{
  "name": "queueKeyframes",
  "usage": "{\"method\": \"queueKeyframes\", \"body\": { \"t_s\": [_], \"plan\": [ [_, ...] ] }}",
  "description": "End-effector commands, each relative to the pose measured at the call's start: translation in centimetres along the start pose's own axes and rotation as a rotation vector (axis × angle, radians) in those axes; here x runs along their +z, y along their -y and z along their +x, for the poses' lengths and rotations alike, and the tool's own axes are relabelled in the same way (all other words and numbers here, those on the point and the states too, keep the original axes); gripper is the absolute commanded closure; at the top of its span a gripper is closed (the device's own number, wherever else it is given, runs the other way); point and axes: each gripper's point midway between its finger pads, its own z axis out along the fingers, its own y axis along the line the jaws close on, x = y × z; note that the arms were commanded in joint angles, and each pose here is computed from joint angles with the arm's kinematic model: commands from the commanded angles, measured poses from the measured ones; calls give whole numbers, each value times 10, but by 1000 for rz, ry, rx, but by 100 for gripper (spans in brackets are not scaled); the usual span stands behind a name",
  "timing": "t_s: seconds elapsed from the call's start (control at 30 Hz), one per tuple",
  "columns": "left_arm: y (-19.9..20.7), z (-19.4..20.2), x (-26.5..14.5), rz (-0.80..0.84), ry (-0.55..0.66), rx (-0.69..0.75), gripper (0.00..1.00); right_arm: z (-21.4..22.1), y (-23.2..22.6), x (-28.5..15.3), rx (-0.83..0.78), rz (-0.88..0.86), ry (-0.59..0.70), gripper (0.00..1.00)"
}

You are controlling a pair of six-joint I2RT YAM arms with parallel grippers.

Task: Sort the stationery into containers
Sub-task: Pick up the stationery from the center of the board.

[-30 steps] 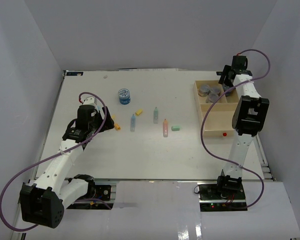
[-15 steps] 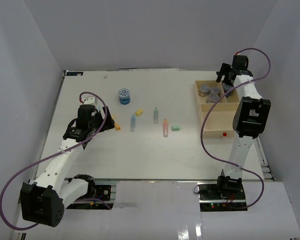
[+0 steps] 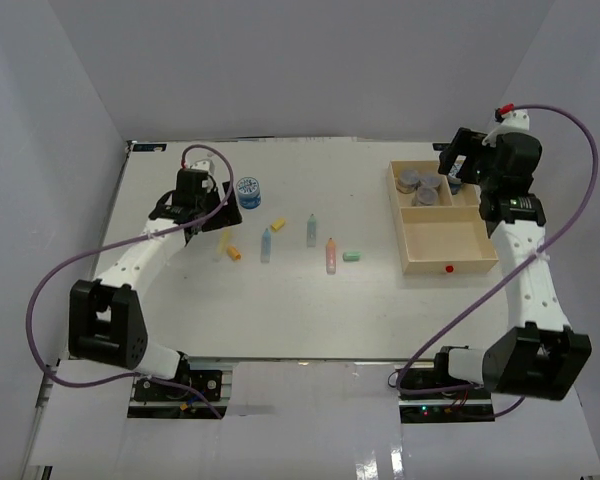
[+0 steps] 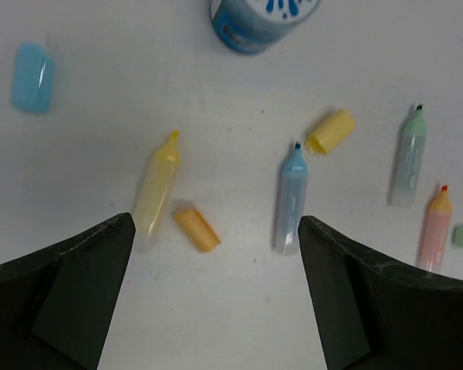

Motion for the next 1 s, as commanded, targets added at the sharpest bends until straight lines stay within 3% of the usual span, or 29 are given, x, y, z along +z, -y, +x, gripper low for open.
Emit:
{"method": "queueKeyframes", "body": {
  "t_s": [0.0,0.33,0.63,0.97],
  "plan": [
    [18,-60,13,20,96,36,2,2,-27,-33,27,-139,68,10],
    [47,-121,94,1,139,113,2,52,-50,-97,44,-282,112,10],
    [61,-115,143,-91,161,239,2,74,-58,-97,38,-333,69,10],
    [44,-87,170,-164,99,235,3,83,-58,-93,29,-332,48,10]
  ]
}}
